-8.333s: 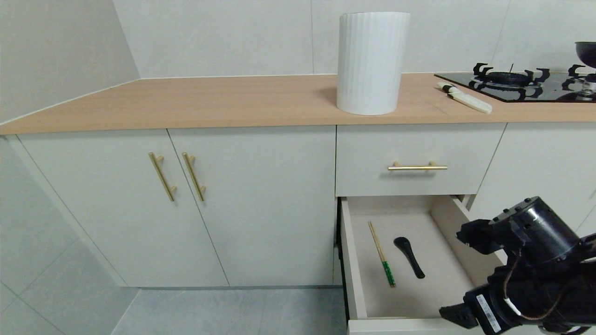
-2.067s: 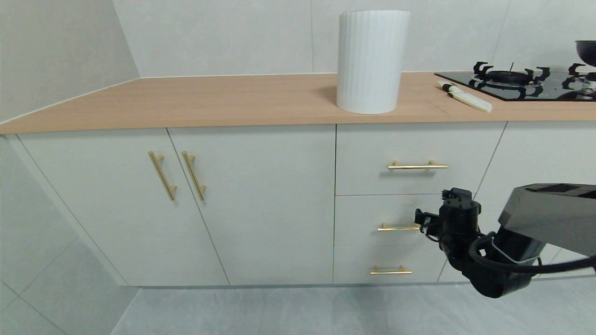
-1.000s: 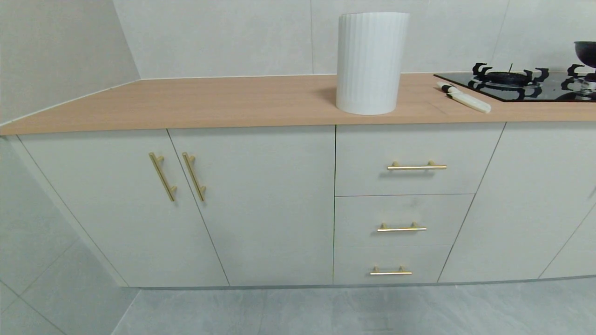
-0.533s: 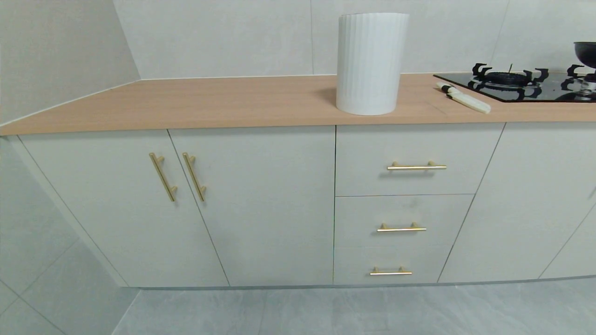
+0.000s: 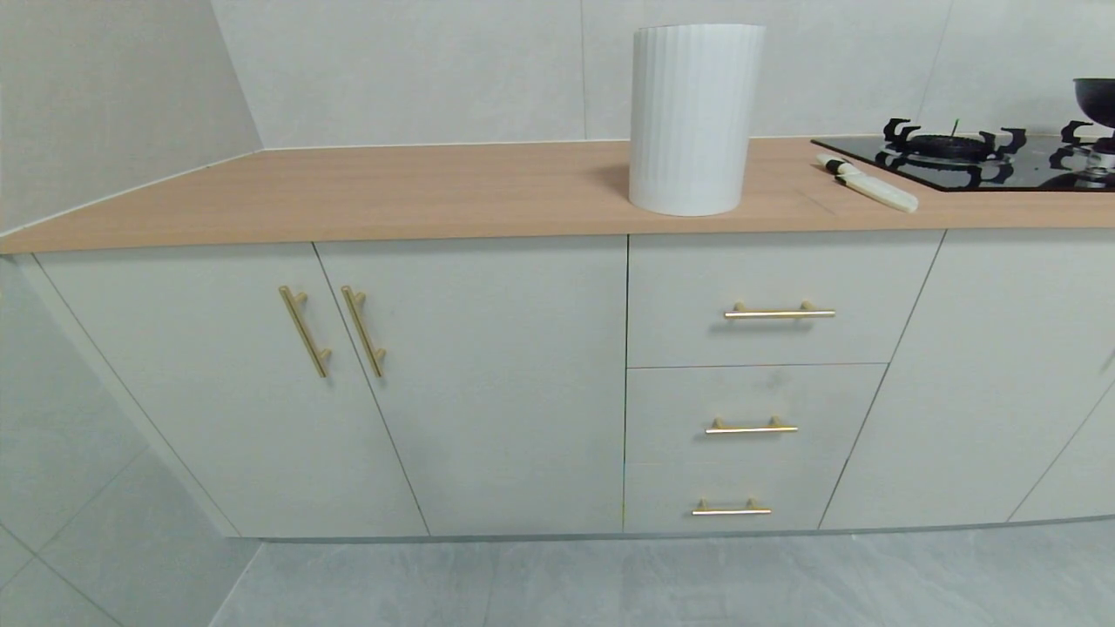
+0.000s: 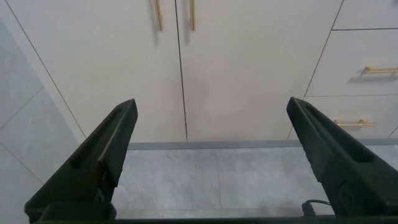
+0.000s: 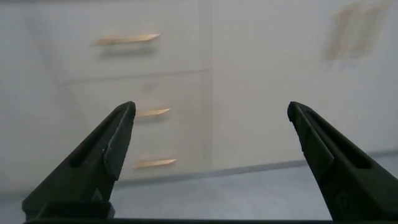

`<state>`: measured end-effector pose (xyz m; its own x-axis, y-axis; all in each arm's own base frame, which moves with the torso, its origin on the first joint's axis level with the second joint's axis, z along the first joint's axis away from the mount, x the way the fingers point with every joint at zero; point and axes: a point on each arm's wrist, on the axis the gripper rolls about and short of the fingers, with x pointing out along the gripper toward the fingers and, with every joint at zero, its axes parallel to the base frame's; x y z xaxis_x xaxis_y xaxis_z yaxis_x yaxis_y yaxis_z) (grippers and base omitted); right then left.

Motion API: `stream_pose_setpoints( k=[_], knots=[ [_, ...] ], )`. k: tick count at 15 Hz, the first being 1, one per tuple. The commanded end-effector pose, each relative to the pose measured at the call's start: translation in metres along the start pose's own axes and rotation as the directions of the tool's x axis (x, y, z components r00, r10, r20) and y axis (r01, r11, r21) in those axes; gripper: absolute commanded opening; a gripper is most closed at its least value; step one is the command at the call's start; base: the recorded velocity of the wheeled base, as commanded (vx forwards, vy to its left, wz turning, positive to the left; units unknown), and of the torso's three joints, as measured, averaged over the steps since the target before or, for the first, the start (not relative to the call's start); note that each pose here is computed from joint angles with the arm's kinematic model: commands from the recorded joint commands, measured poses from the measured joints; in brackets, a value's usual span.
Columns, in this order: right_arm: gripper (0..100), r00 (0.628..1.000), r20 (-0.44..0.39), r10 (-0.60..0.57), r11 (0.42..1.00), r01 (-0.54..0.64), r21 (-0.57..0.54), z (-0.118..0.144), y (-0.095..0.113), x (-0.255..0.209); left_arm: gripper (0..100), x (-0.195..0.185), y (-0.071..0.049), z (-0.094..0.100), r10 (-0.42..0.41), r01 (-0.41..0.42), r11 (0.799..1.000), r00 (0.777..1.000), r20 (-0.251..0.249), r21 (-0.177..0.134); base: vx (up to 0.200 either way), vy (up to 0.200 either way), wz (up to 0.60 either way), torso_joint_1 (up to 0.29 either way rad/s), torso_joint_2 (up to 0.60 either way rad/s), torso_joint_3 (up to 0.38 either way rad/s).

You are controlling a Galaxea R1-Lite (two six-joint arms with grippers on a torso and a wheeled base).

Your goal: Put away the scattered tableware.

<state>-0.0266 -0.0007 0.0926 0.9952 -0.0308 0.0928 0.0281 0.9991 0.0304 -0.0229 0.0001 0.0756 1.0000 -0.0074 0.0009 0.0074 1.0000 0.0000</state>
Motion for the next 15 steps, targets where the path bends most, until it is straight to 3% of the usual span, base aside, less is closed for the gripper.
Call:
stream_pose_setpoints(
  k=[1, 15],
  knots=[
    [100, 0.998, -0.063, 0.028, 1.000, -0.027, 0.006, -0.0143, 0.0003, 0.0024, 100, -0.0001, 0.0000, 0.0003, 0.000, 0.000, 1.000, 1.000, 0.001, 0.000, 0.000, 0.000, 0.00, 0.000, 0.00, 0.000],
    [100, 0.995, -0.094, 0.031, 0.999, -0.032, -0.004, -0.0170, 0.0004, 0.0022, 100, -0.0001, 0.0000, 0.0003, 0.000, 0.000, 1.000, 1.000, 0.001, 0.000, 0.000, 0.000, 0.00, 0.000, 0.00, 0.000]
  ],
)
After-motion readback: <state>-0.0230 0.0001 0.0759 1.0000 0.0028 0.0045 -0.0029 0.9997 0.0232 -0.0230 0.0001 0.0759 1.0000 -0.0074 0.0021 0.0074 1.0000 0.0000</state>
